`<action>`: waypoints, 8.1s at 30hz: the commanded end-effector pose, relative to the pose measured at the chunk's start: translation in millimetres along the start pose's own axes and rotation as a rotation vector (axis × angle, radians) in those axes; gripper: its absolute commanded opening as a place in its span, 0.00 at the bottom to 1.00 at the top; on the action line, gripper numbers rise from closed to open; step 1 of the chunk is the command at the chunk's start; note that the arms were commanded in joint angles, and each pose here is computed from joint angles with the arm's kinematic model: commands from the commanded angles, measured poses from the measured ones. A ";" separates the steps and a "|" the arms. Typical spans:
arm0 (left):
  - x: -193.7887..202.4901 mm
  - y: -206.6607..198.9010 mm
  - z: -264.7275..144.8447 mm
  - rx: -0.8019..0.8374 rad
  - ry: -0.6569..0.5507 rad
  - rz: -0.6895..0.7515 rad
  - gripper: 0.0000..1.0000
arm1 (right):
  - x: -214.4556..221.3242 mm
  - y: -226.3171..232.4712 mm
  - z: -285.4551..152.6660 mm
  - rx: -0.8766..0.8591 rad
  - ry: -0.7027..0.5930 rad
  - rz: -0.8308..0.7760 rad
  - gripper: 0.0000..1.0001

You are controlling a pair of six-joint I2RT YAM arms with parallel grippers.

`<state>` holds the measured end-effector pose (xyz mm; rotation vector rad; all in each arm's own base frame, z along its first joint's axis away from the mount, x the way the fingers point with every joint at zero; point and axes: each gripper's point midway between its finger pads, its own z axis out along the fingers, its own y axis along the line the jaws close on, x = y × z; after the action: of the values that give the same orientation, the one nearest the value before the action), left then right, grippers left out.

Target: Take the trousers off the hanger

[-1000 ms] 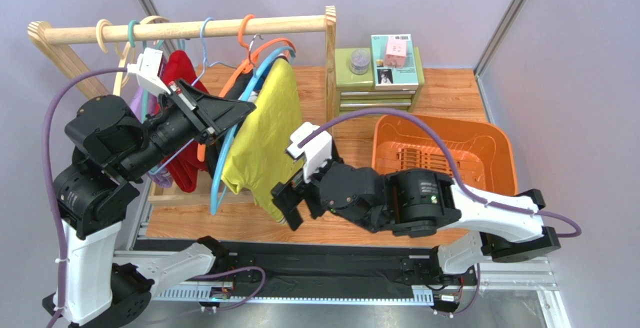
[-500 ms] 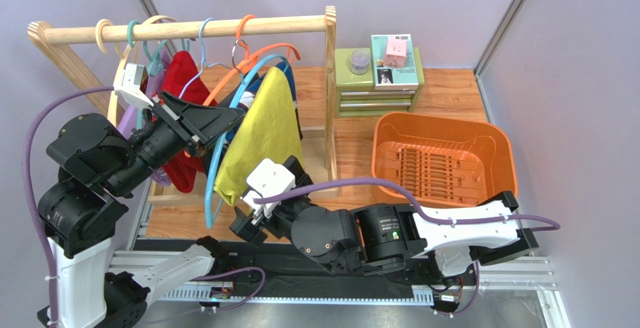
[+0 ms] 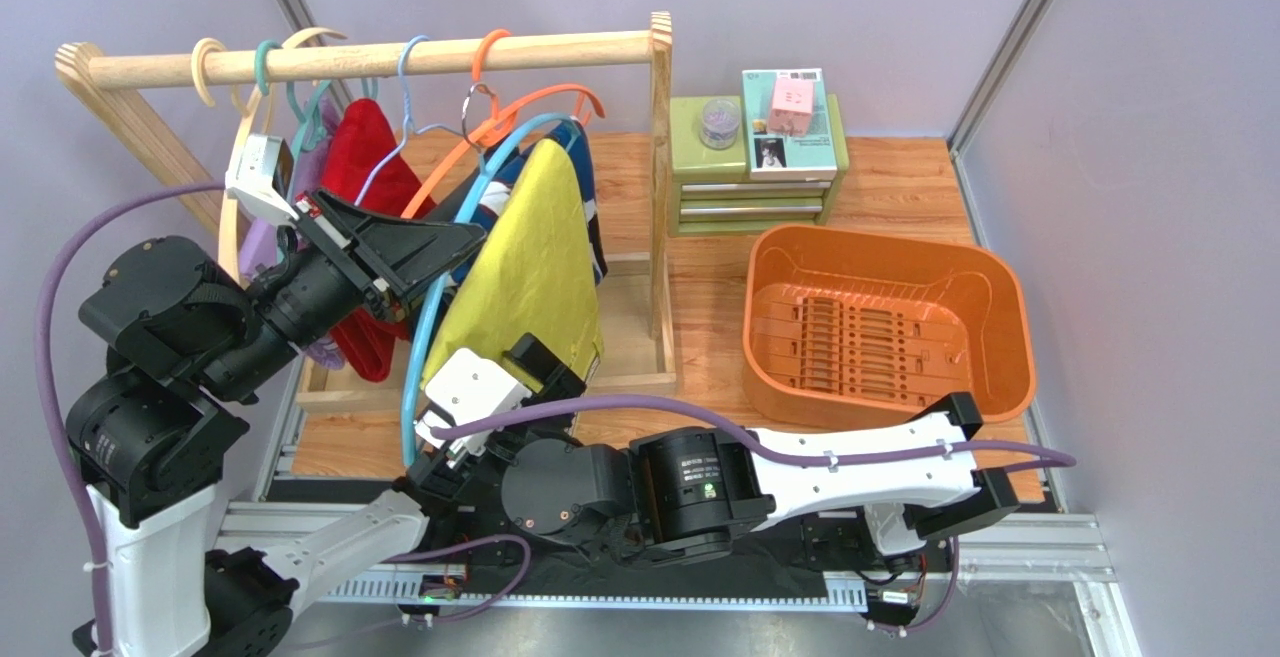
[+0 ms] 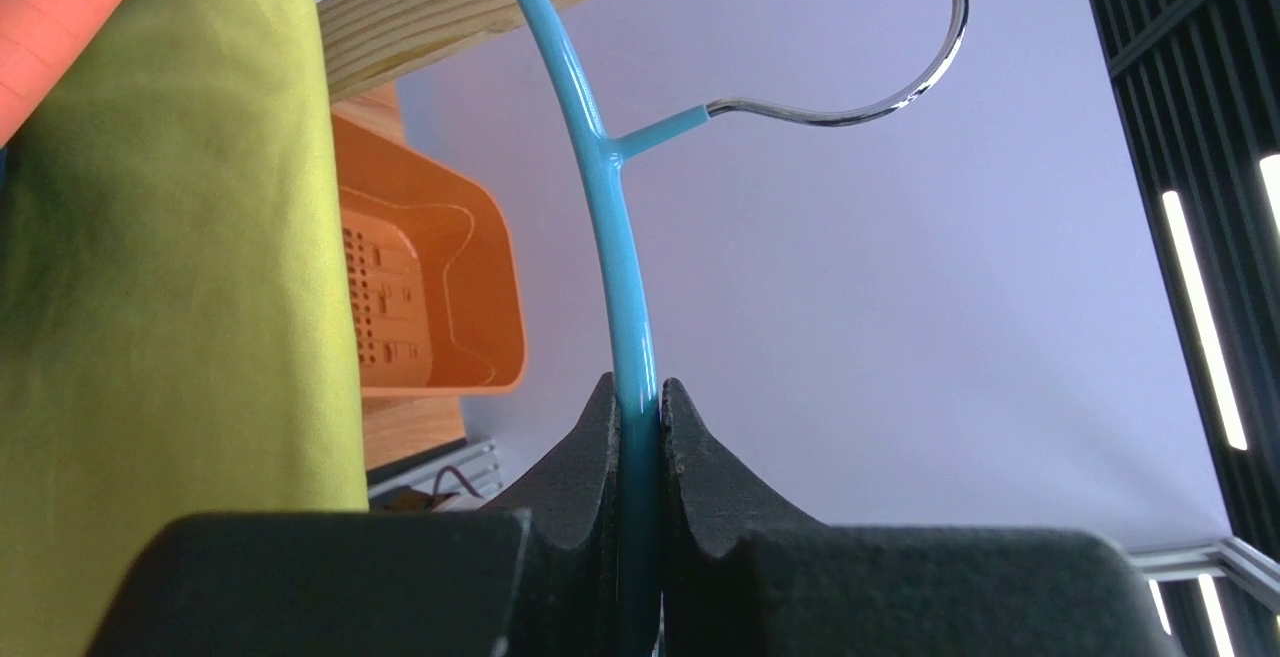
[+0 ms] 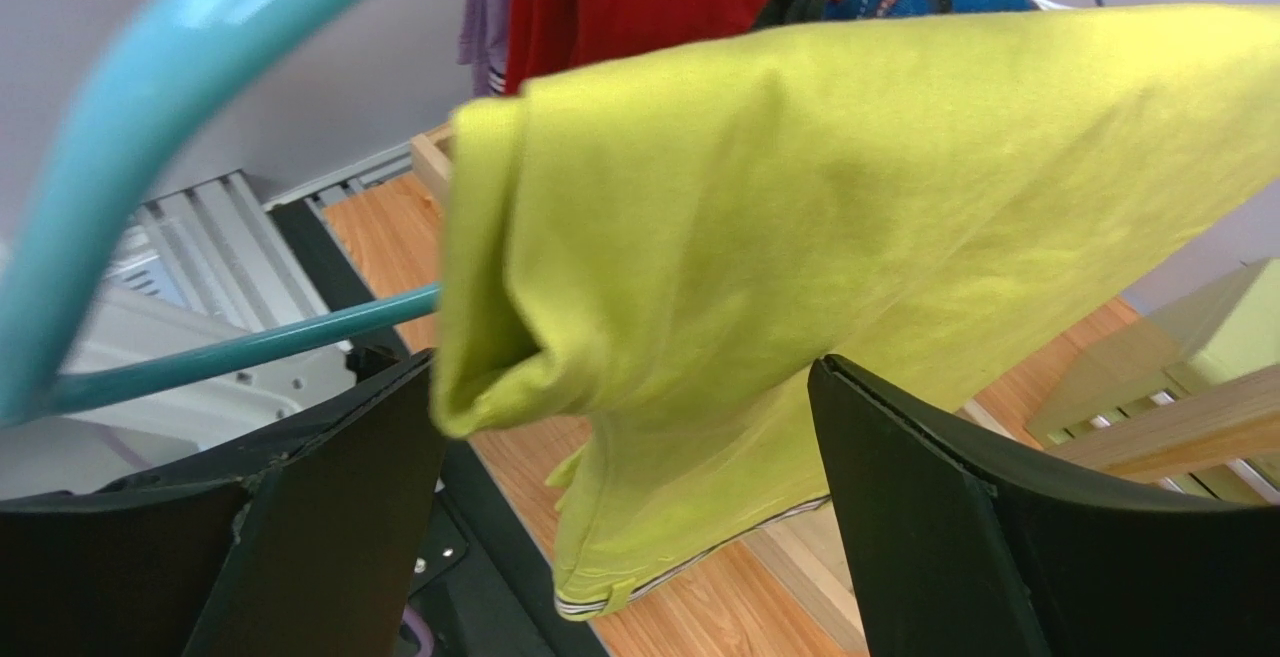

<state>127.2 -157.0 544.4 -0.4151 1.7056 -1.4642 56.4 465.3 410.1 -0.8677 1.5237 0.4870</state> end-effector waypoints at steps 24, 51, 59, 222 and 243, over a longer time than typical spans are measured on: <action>0.1 -63.6 -24.8 0.256 0.029 -0.002 0.00 | -39.3 -103.3 -36.1 0.208 -0.092 0.195 0.39; 2.0 -74.1 -22.9 0.283 0.059 0.002 0.00 | -28.3 -56.2 14.8 0.189 -0.066 0.200 0.88; 2.0 -75.3 -23.3 0.288 0.059 0.008 0.00 | -9.4 -78.2 18.0 0.295 -0.038 0.232 0.95; 33.2 9.1 -4.2 0.085 0.152 0.096 0.00 | 18.7 -346.4 -134.9 0.859 0.014 0.384 0.00; 37.4 11.2 1.1 0.086 0.178 0.095 0.00 | 49.9 -449.1 -231.5 1.276 0.204 0.242 0.00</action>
<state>111.9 -178.4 507.3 -0.2227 1.8120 -1.5111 266.2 34.5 478.6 0.1620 1.7474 -0.4209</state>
